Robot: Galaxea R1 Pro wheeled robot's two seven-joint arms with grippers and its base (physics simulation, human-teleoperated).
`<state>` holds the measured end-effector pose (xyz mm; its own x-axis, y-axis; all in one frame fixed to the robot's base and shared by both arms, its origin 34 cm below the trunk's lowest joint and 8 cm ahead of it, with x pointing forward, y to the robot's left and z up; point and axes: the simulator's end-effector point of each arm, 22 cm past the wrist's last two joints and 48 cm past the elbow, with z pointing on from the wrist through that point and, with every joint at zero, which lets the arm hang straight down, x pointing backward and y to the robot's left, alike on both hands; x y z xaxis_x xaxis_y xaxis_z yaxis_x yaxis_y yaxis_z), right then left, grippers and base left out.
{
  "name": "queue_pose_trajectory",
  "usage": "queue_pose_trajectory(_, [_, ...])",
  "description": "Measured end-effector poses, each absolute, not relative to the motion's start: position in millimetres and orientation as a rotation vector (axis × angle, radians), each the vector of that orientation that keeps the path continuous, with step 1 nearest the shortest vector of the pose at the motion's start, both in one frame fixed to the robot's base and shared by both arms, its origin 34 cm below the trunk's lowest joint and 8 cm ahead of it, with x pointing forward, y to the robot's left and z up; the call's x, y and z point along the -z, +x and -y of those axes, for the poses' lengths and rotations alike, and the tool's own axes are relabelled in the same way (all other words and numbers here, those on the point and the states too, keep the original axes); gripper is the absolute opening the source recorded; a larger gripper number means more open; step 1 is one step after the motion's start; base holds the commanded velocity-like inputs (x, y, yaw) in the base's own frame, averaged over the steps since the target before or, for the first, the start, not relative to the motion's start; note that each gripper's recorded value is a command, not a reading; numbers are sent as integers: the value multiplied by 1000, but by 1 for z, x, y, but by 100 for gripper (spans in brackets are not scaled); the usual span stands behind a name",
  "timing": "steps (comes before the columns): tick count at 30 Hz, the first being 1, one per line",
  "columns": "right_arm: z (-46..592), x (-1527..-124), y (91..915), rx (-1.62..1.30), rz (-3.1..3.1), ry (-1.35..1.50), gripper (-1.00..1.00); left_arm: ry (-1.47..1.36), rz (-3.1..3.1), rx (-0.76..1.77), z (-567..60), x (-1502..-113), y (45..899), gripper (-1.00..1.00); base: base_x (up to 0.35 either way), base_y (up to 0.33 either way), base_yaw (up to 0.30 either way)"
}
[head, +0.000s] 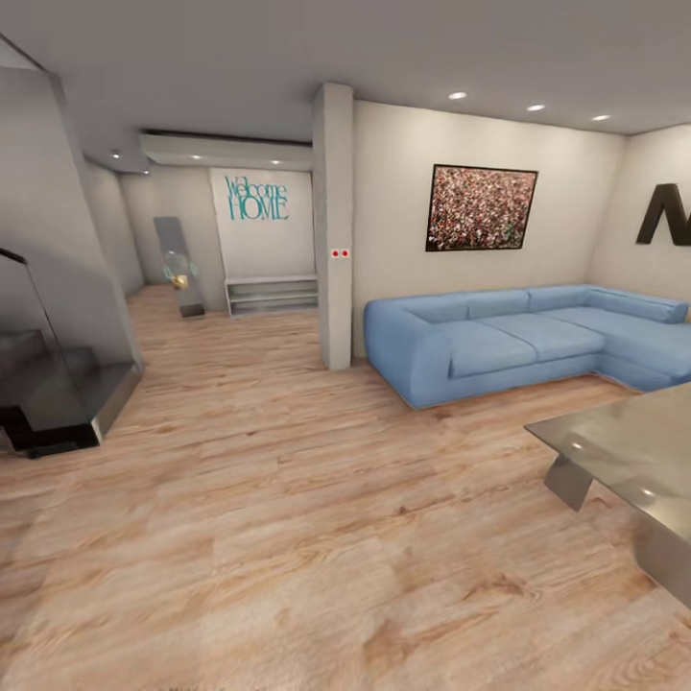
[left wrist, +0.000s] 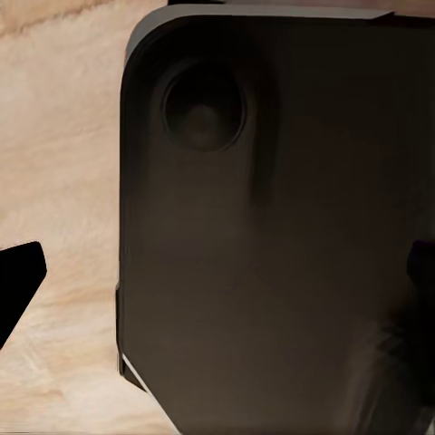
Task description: In the kitchen, take the popcorn bag from the countertop, put it into the microwave, and heat it until the popcorn is cooked so the cooked popcorn ends up inside the bag.
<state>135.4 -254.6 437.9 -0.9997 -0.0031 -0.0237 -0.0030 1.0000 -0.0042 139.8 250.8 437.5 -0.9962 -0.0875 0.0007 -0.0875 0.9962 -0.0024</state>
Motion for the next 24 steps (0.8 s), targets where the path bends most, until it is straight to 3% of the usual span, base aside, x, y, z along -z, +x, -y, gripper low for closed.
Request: queue_pose_trajectory(24, [254,-438,135,5,-3118,-4,100,147,3138,-6,-250,-438,140,100,0,0,269])
